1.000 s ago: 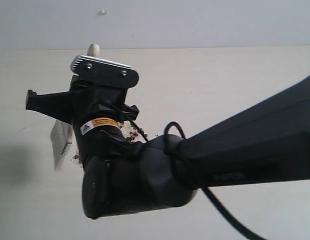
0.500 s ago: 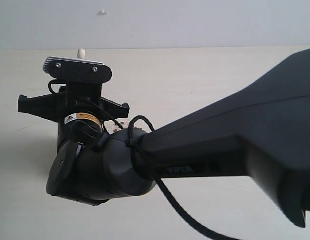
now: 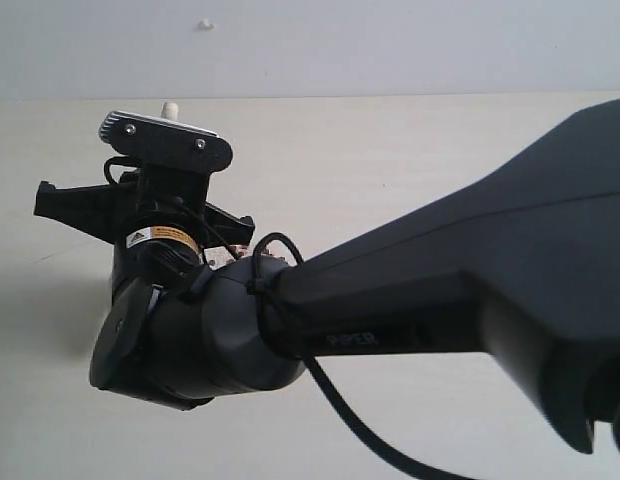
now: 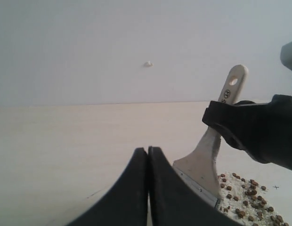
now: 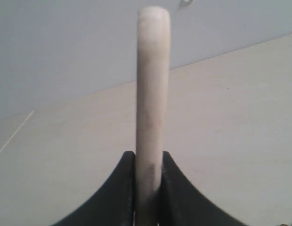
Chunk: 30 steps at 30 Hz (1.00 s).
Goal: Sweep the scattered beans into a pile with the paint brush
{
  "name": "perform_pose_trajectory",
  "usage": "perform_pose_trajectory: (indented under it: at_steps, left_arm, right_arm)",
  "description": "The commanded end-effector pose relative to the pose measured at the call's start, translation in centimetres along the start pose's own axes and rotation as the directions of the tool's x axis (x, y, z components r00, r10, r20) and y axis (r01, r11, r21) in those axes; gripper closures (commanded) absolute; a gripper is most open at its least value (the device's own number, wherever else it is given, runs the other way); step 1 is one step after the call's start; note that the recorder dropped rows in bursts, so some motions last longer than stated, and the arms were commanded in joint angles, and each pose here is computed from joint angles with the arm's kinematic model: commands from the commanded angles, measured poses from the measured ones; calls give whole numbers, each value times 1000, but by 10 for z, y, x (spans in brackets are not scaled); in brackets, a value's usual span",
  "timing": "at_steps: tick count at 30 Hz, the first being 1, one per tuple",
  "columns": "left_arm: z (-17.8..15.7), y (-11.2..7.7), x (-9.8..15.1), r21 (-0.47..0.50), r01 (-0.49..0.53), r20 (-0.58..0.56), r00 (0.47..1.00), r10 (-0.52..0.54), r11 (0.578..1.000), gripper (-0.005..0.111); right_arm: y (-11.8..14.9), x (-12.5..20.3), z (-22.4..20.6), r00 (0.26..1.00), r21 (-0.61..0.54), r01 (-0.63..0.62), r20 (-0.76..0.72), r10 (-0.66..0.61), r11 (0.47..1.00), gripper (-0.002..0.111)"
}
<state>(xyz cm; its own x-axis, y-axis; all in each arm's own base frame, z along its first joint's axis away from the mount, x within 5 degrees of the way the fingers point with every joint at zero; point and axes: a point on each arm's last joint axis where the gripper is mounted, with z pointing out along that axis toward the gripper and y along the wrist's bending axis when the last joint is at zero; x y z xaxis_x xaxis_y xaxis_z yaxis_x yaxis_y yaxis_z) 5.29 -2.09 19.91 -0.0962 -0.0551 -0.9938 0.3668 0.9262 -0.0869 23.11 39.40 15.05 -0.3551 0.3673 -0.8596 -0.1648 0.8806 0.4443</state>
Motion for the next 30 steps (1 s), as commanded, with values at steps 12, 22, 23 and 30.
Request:
perform_pose_trajectory:
  at_steps: [12,22,23,30]
  left_arm:
    - [-1,0,-1,7,3,9,1000,-3,1000,107]
    - [-1,0,-1,7,3,9,1000,-3,1000,107]
    - [-1,0,-1,7,3,9,1000,-3,1000,107]
    - [-1,0,-1,7,3,9,1000,-3,1000,107]
  right_arm:
    - [2,11,12,982,122,188,-59,-182,975,108]
    - [-6,-6,6,935,261,354,-69,-349,898,108]
    - [-7,-9,5,930,278,364,-63,-361,889,108]
    - [-10,-16,2,906,335,415,-61,-420,846,108]
